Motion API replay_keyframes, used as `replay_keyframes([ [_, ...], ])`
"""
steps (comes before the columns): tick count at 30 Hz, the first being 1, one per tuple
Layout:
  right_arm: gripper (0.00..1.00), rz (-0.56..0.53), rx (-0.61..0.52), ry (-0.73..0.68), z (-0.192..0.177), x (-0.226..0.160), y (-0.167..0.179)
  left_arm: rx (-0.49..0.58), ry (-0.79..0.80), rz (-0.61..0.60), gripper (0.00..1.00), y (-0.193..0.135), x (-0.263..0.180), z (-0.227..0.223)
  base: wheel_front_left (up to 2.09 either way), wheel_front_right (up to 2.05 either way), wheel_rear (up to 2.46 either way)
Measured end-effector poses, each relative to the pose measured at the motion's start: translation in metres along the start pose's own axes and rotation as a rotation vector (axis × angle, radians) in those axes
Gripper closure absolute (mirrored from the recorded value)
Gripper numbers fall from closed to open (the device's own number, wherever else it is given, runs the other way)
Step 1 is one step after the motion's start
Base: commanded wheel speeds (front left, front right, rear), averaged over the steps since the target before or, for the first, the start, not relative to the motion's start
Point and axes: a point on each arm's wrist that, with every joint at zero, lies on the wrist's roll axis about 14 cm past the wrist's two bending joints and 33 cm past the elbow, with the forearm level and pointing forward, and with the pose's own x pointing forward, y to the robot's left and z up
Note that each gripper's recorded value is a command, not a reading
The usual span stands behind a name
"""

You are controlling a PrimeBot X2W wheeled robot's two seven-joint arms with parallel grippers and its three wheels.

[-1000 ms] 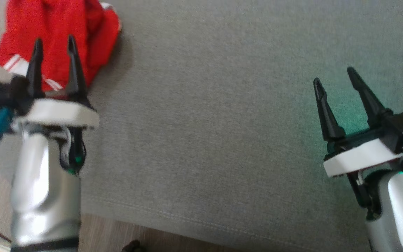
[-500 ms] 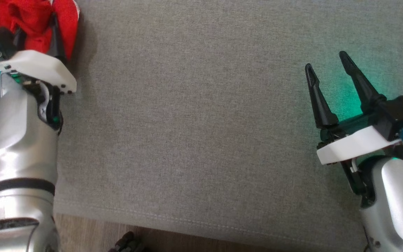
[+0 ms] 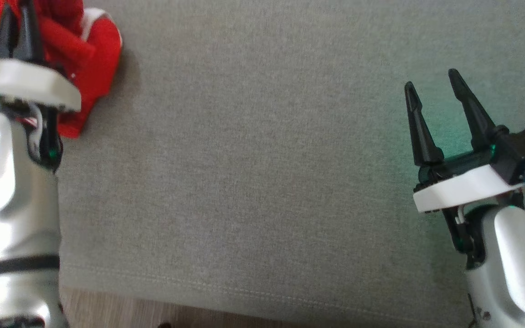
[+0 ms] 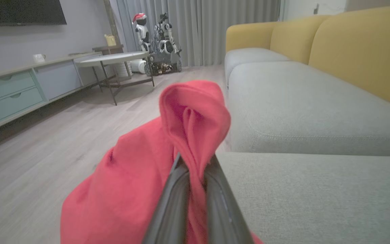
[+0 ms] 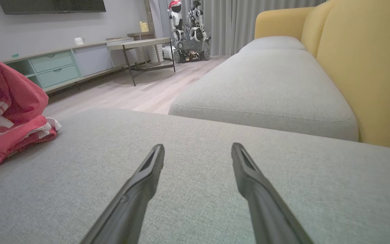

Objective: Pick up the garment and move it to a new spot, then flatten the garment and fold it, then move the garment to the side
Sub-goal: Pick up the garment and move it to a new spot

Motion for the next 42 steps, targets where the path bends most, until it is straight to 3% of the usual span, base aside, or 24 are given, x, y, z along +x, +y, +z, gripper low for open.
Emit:
replay_keyframes([
  [8,0.0,-0.056,-0.002,-0.035,0.022,-0.034,0.0,-0.028,-0.195,-0.025,1.0,-0.01,-0.054,0.059,0.0,0.0,0.0],
  [16,0.0,-0.139,0.008,-0.07,0.038,-0.072,-0.01,-0.103,-0.187,-0.082,1.0,-0.049,-0.118,0.048,0.0,0.0,0.0],
  [24,0.0,-0.244,0.01,-0.09,0.046,-0.105,-0.034,-0.19,-0.094,-0.299,1.0,-0.131,-0.135,0.035,0.0,0.0,0.0],
  [34,0.0,-0.406,0.037,-0.099,0.041,-0.147,-0.073,-0.198,-0.109,-0.754,1.0,-0.284,-0.124,0.051,0.0,0.0,0.0],
  [42,0.0,-0.559,0.057,-0.121,0.039,-0.188,-0.106,-0.223,-0.141,-1.077,1.0,-0.392,-0.144,0.065,0.0,0.0,0.0],
])
